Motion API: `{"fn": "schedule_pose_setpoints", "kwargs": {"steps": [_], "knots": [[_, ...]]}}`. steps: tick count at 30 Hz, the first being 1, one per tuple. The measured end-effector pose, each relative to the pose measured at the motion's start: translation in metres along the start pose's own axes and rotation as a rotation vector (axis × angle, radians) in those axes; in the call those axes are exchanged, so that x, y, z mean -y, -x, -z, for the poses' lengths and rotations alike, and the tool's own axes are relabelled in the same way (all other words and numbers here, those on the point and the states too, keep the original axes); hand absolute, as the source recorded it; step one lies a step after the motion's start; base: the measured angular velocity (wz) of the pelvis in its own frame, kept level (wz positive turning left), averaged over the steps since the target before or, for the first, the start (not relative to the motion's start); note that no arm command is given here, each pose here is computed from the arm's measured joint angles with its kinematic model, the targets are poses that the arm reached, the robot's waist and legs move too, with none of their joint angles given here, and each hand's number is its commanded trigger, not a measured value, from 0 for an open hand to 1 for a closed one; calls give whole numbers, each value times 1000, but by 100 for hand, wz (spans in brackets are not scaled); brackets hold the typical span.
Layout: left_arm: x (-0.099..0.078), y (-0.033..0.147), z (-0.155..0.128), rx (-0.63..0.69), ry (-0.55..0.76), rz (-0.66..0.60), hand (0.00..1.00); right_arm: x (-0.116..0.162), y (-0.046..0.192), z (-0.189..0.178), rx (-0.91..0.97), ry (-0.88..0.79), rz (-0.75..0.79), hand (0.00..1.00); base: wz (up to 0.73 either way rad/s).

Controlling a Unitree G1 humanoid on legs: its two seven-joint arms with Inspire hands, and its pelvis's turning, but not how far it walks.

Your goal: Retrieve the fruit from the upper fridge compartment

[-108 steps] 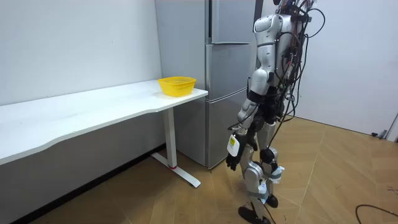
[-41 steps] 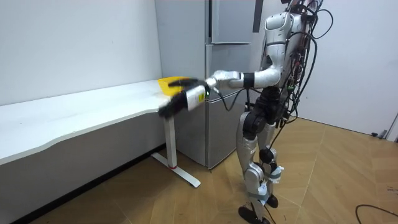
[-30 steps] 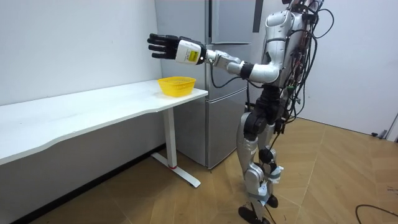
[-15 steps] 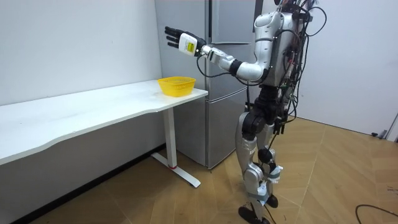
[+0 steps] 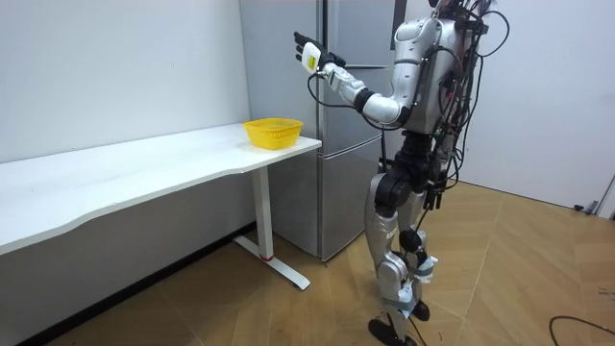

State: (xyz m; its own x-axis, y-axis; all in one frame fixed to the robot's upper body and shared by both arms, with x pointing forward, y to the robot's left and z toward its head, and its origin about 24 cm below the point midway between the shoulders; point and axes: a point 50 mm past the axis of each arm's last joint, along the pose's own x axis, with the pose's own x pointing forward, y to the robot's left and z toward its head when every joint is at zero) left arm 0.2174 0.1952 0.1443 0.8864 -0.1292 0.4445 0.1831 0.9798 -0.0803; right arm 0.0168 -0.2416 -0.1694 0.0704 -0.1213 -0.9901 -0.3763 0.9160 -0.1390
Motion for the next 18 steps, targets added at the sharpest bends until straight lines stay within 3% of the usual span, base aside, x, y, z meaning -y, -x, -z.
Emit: {"fn": "schedule_pose_setpoints", "kwargs": {"steps": [18], "knots": [[10, -6, 1, -20, 75, 170, 0, -1, 0, 0, -4, 29, -1, 0, -3]]}}
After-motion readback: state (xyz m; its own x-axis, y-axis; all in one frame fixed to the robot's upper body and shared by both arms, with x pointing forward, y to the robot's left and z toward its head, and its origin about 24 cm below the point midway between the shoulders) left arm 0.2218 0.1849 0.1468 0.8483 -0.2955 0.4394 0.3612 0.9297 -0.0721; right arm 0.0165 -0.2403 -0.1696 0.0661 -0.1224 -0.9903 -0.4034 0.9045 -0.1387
